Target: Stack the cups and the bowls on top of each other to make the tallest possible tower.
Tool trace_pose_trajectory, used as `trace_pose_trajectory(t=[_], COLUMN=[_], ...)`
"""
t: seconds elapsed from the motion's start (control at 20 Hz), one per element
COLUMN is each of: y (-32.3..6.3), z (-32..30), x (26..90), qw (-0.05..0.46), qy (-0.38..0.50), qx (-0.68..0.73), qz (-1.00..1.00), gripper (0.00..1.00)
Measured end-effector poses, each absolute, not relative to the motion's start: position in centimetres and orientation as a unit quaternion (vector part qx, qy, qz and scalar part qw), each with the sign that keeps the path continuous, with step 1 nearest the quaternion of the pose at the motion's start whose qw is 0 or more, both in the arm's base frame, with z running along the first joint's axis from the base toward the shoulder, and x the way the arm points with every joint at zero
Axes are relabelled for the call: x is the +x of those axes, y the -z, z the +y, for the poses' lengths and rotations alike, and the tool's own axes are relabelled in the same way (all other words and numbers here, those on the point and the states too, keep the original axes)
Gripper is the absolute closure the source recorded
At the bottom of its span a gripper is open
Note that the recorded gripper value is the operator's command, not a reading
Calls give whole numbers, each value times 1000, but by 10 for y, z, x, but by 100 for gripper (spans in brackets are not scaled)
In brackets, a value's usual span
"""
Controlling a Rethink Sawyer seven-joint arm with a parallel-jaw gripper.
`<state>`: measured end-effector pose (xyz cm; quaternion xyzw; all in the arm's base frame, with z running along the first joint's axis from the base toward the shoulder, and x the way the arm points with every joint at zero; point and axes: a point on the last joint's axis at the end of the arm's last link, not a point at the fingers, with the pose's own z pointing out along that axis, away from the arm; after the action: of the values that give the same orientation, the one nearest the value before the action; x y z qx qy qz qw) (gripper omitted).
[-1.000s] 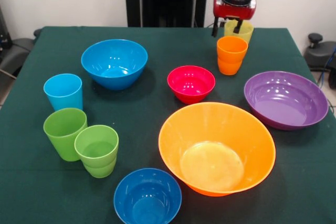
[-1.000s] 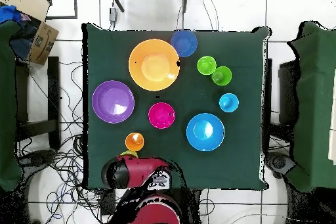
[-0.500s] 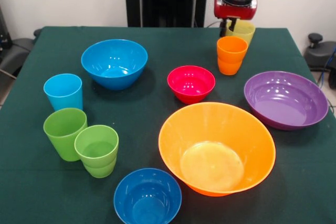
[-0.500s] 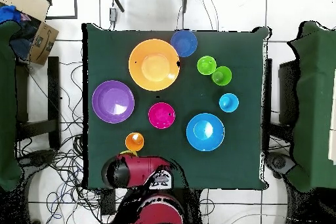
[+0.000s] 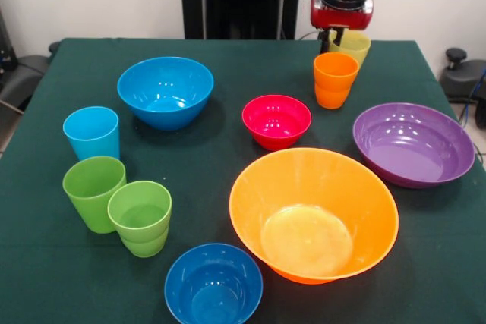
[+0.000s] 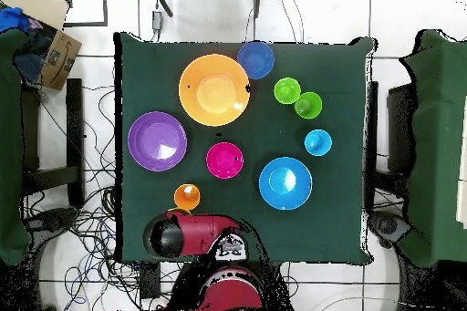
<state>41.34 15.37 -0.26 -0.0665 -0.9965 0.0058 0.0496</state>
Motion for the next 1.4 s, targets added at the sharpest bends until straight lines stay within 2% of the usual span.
trace_pose_trajectory(t=[0.9, 1.4], y=[-10, -11], z=[157, 166], x=[437, 425], qw=[44, 73], qy=[52, 57], qx=[-92, -84], qz=[-993, -992], gripper=[100, 100])
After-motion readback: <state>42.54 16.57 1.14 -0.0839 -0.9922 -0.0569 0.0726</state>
